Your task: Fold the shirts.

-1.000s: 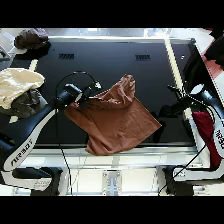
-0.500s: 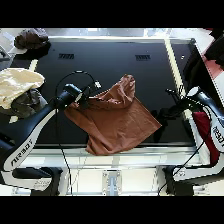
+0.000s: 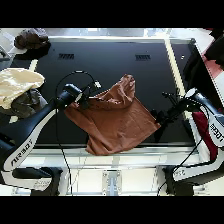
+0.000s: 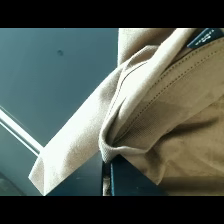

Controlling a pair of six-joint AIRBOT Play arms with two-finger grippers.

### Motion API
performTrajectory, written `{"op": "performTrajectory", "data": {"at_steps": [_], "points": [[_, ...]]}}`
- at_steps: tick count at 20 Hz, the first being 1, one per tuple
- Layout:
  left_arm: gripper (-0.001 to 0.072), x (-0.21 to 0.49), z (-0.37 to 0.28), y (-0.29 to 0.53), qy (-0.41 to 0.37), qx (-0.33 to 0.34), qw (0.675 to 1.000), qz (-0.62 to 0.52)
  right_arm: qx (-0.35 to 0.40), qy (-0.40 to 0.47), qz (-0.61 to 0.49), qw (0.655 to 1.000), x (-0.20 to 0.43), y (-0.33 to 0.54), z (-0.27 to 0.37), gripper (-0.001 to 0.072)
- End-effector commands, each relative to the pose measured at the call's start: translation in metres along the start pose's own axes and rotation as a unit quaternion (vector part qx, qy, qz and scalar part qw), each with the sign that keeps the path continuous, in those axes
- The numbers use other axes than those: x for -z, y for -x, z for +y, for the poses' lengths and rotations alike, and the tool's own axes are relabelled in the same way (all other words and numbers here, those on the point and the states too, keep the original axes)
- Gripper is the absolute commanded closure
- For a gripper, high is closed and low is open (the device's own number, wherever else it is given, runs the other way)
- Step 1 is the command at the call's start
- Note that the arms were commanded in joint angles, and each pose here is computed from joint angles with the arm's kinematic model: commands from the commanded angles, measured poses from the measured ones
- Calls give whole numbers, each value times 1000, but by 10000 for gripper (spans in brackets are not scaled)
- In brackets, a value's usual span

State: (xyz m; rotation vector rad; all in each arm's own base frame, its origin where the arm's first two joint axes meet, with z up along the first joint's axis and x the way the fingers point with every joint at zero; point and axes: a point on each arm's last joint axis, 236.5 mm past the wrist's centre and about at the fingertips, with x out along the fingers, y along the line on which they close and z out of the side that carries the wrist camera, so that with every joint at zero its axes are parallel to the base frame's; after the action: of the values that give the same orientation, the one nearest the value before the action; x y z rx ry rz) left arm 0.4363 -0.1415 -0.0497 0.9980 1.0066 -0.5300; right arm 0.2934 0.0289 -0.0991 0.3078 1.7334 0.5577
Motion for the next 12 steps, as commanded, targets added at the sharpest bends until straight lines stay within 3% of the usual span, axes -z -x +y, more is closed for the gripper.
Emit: {"op": "performTrajectory", "data": {"at_steps": [1,10,12], "points": [[688,0,0,0,1,0,1000,0,0,6,-6,1000,-5,-3,-3,259],[688,0,0,0,1,0,1000,0,34,20,-8,999,-10,7,-15,267],[688,0,0,0,1,0,1000,0,27,18,-5,999,-7,4,-13,305]]}}
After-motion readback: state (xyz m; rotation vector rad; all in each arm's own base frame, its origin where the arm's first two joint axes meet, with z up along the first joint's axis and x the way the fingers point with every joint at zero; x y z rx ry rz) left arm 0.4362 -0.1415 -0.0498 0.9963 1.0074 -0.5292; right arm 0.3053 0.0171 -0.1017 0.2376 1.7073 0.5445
